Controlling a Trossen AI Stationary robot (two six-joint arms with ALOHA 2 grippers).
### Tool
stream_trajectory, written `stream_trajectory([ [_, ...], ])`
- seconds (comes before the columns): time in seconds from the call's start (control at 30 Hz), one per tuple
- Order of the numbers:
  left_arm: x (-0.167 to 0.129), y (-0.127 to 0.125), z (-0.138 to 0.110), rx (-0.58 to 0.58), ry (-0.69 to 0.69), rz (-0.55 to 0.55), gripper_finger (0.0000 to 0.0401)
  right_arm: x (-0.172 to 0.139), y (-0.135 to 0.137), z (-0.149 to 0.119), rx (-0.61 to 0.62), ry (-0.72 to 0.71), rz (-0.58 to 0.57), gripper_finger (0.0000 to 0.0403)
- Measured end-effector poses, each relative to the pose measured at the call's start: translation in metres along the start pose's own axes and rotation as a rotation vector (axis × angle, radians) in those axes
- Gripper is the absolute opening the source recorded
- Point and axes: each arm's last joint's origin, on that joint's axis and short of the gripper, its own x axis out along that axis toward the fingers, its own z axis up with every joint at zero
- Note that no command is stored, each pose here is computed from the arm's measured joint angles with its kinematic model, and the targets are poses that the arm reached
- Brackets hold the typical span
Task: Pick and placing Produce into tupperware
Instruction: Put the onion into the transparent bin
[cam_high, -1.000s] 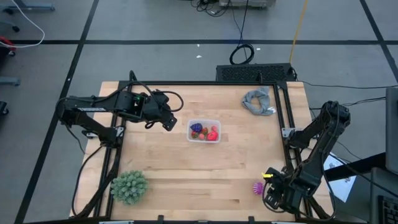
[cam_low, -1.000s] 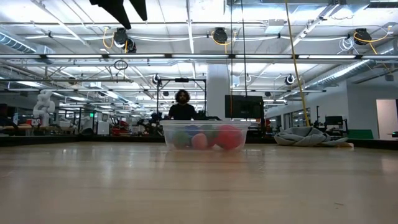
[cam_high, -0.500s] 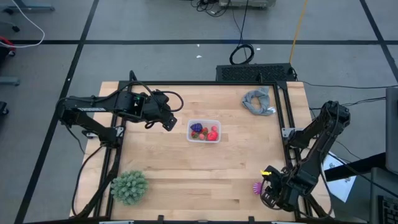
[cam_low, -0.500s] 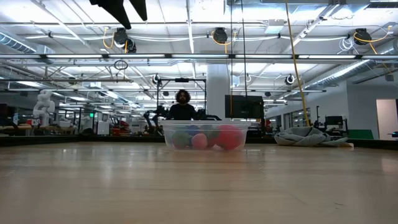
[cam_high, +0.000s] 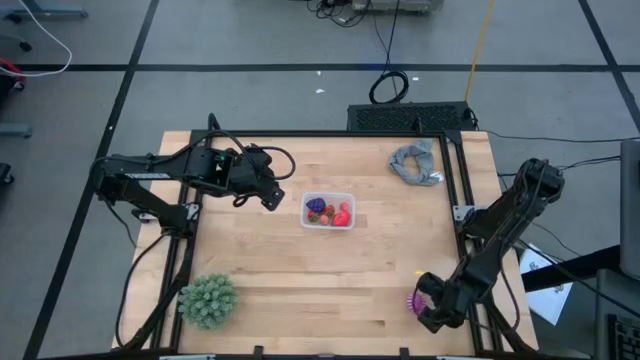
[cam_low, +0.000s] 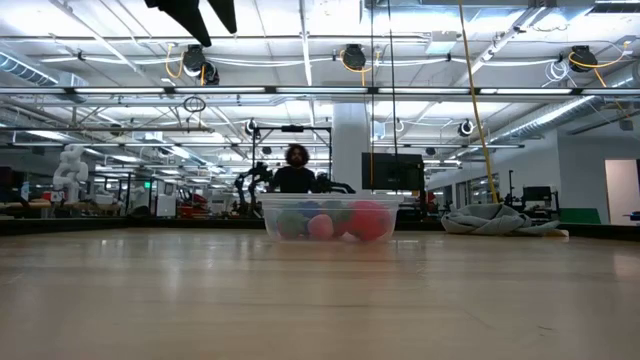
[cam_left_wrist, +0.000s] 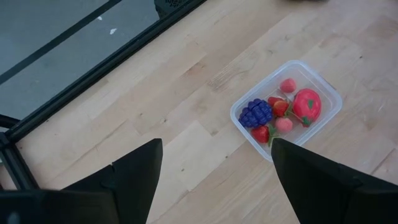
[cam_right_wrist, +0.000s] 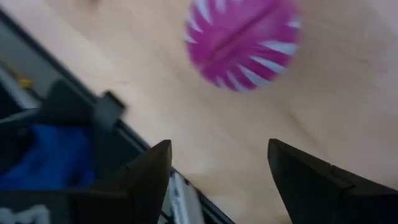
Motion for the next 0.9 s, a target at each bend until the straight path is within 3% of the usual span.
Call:
stream_trajectory([
  [0.1,0.0,0.0,0.0,0.0,0.0,0.0,0.0308,-0.001,-0.001,0.002,-0.004,-0.042,0.078,0.0262],
  [0.23,0.0,0.0,0.0,0.0,0.0,0.0,0.0308,-0.005,-0.004,0.004,-0.001,-0.112,0.102,0.0263],
  [0.6,0.0,0.0,0.0,0.0,0.0,-0.001,0.0308,-0.006,-0.016,0.008,0.005,-0.164,-0.017,0.0263],
  [0.9,0.0,0.0,0.0,0.0,0.0,-0.001,0.0308,-0.006,-0.014,0.009,-0.008,-0.215,0.012,0.0263],
])
